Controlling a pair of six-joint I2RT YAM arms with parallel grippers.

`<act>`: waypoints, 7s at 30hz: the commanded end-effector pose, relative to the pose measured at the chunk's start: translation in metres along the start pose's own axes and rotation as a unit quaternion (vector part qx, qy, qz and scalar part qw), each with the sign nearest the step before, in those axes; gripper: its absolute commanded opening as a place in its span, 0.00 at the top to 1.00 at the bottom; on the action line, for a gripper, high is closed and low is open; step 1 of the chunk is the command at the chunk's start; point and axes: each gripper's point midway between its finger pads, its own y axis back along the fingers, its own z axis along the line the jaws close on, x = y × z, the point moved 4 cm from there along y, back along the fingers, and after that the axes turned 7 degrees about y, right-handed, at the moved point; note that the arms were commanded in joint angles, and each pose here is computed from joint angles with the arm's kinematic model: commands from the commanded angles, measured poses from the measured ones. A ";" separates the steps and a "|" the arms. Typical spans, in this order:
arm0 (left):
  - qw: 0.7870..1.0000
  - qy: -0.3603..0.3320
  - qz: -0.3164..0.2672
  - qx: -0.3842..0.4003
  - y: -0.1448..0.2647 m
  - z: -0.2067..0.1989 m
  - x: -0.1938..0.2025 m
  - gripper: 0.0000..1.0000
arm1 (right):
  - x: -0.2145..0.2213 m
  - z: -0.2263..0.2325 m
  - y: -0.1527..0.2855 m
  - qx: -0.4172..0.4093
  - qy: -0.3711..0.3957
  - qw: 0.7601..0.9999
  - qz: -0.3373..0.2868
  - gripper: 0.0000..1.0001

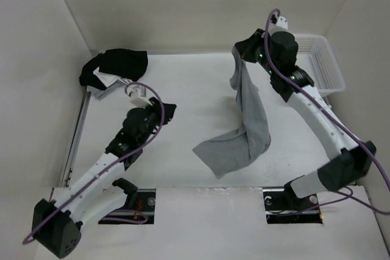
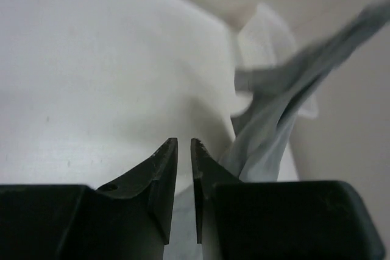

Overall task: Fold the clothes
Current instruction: Flatten the tank top out

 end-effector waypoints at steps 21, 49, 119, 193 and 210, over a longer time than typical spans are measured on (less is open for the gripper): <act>0.922 -0.156 0.352 -0.034 0.065 0.053 0.228 0.63 | 0.054 -0.003 -0.053 -0.019 -0.023 1.000 -0.007 0.50; 0.927 -0.139 0.278 -0.210 0.070 0.108 0.238 0.67 | 0.145 -0.020 0.040 -0.029 -0.066 0.997 0.026 0.50; 0.983 -0.054 -0.170 -0.046 0.093 -0.021 -0.097 0.99 | 0.149 -0.004 0.160 0.024 -0.001 0.990 0.140 0.95; 0.991 0.020 0.004 -0.131 0.065 0.101 0.024 0.99 | 0.335 -0.005 0.061 0.044 -0.042 0.952 0.300 0.68; 0.995 0.029 -0.088 -0.040 0.071 0.024 -0.046 0.99 | 0.181 0.026 0.111 -0.002 -0.038 0.993 0.114 0.98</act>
